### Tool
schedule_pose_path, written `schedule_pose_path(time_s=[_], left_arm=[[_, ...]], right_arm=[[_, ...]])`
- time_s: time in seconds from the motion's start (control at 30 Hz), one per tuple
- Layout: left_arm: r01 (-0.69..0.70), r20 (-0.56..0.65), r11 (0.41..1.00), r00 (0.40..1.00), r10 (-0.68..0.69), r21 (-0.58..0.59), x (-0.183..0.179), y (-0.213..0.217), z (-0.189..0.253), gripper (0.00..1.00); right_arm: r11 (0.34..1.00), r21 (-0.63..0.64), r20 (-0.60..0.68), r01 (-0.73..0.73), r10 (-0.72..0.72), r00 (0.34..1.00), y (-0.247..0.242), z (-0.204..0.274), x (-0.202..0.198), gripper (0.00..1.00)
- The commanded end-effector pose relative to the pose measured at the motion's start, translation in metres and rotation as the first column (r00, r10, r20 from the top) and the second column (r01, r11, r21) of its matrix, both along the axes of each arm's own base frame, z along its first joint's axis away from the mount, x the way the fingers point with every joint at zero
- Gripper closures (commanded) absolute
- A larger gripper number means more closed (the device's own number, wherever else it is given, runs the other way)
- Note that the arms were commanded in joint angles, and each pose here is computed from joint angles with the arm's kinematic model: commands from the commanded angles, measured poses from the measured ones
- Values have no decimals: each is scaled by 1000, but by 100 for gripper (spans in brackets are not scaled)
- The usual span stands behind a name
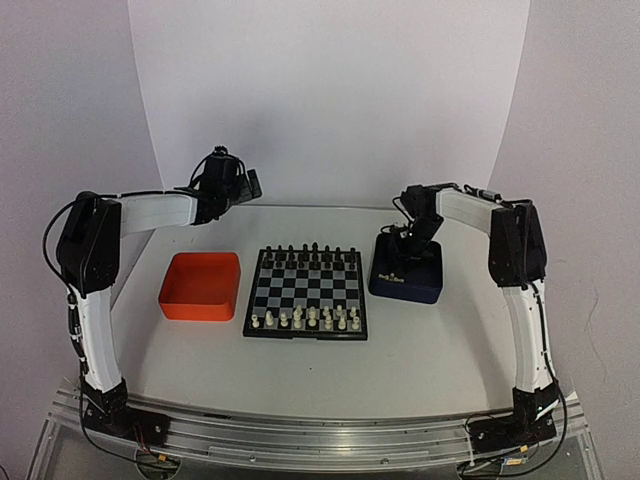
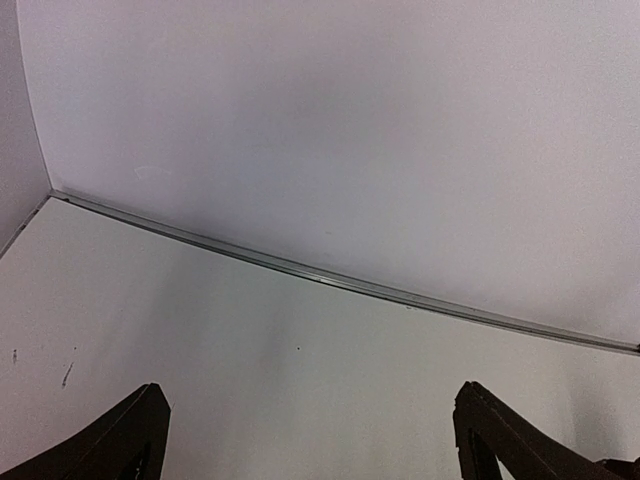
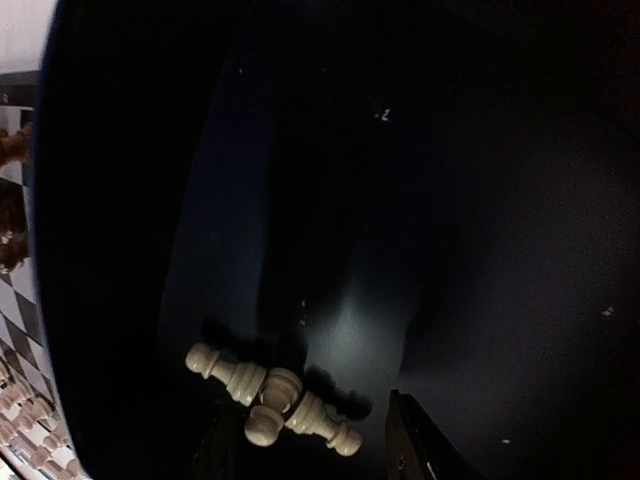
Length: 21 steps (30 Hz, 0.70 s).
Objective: Set up the chess pieces on the board
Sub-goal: Pick up the chess piece from the storage box.
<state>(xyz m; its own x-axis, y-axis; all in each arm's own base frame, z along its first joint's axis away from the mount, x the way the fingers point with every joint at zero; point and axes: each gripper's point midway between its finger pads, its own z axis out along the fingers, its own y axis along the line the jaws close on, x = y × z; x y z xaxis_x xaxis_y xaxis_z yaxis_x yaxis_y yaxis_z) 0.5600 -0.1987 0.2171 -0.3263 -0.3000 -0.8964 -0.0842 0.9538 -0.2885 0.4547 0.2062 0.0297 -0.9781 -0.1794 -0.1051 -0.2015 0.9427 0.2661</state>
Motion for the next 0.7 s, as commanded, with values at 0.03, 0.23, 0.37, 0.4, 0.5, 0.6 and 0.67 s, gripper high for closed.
schedule_pose_path(time_s=[0.03,0.23,0.37,0.4,0.5,0.6,0.67], left_arm=[[-20,47,1000,999,20,-8,7,6,29,0],[-21,30,999,999,21,-26,-1,10,25,0],[-18,22,999,1000,19,-39,-10,13,25,0],[-16,21,999,1000,16,-43,-12,14,25,0],[-8,27,998,1000,9,-57,-19,15,27,0],[7,35,997,999,-5,-77,-26,15,32,0],[16,42,996,999,-13,-92,-33,16,35,0]], right_arm=[[997,-24,-7,-70,70,998,14,-2,-5,55],[993,-73,-14,-90,89,996,19,-5,-15,78],[989,-121,10,-83,85,996,14,5,-18,91],[988,-136,21,-79,83,996,12,8,-18,95],[984,-168,63,-58,69,996,8,20,-13,100],[983,-181,130,-23,48,990,5,44,-3,100],[984,-177,175,-11,42,984,3,63,0,100]])
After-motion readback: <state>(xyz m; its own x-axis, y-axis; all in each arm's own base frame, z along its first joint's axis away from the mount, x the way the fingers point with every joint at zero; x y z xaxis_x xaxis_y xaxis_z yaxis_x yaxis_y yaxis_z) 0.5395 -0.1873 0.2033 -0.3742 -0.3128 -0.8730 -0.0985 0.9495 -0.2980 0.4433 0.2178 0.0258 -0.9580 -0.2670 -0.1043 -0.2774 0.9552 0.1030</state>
